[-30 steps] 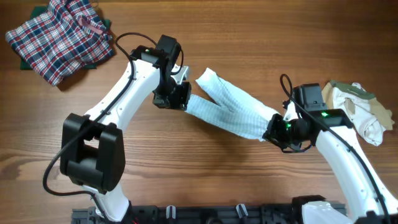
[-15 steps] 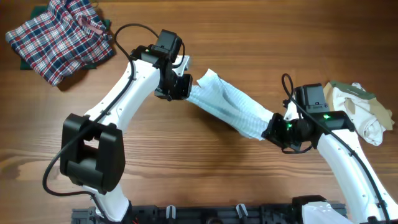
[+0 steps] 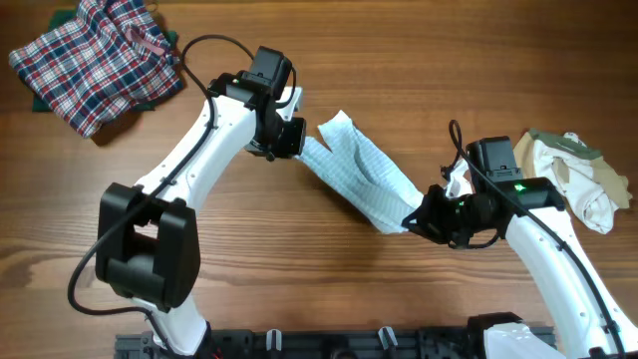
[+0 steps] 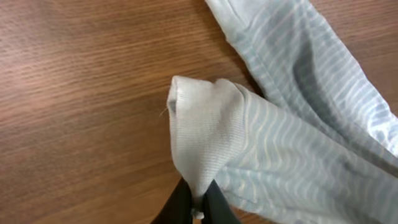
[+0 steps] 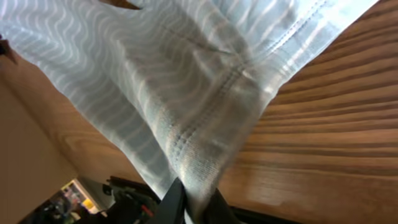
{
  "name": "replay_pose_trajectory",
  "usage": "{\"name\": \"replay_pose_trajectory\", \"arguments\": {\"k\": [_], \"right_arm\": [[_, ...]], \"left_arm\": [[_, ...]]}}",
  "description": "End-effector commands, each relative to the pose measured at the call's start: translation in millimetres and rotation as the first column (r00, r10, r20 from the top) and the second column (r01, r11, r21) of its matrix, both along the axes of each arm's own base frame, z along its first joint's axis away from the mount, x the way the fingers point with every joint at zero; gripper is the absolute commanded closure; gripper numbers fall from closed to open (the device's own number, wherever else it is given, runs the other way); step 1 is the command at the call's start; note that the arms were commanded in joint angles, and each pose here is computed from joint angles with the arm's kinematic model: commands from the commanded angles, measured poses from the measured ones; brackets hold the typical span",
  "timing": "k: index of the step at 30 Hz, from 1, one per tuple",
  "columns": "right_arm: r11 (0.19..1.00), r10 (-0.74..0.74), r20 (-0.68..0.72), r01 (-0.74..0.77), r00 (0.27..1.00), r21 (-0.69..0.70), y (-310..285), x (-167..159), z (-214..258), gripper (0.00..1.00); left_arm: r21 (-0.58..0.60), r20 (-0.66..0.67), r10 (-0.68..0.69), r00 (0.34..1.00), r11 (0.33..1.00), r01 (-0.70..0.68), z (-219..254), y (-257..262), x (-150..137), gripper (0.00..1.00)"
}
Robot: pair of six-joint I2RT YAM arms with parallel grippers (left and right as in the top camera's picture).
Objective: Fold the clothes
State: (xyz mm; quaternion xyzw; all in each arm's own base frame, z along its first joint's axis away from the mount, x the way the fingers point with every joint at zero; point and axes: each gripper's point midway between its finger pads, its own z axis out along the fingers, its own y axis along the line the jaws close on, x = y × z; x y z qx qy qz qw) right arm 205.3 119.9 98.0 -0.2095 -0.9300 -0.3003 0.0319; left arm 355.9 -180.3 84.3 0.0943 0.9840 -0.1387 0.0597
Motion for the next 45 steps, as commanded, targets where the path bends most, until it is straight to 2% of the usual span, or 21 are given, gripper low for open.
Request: {"name": "replay_pose_trajectory", "arguments": {"k": [1,9,15,24,28,45], "right_arm": [[0.999,-0.014,0.013,0.013,1.0,0.04,6.4,4.2,12.6,0.9],[0.999,-0.011,0.019,0.011,1.0,0.037,6.1,5.2,12.4,0.9],[1.0,-0.013,0.021,0.013,1.0,0.028,4.9,5.6,11.6,0.96],[1.0,-0.02,0.052,0.02,0.998,0.009,2.3,12.9,10.5,0.96],[0.996,-0.074,0.035,0.076,0.997,-0.043,-6.2,15.6,5.2,0.96],[0.974,-0.146,0.048,0.153,0.988,-0.17,-26.9,26.6,-12.2,0.92]], "left_arm": [[0.026,0.085,-0.016,0.996,1.0,0.014,15.7,2.9,11.2,0.93],[-0.008,0.174,-0.013,0.985,1.0,0.014,22.7,-5.3,31.8,0.92],[-0.039,0.251,-0.01,0.968,0.999,0.021,30.8,-14.3,48.5,0.9],[-0.077,0.339,-0.038,0.94,0.995,0.067,42.3,-39.4,59.8,0.89],[-0.091,0.377,-0.055,0.925,0.991,0.096,46.5,-54.5,62.9,0.9],[-0.07,0.365,-0.061,0.929,0.993,0.092,-0.8,-68.8,80.3,0.89]]}}
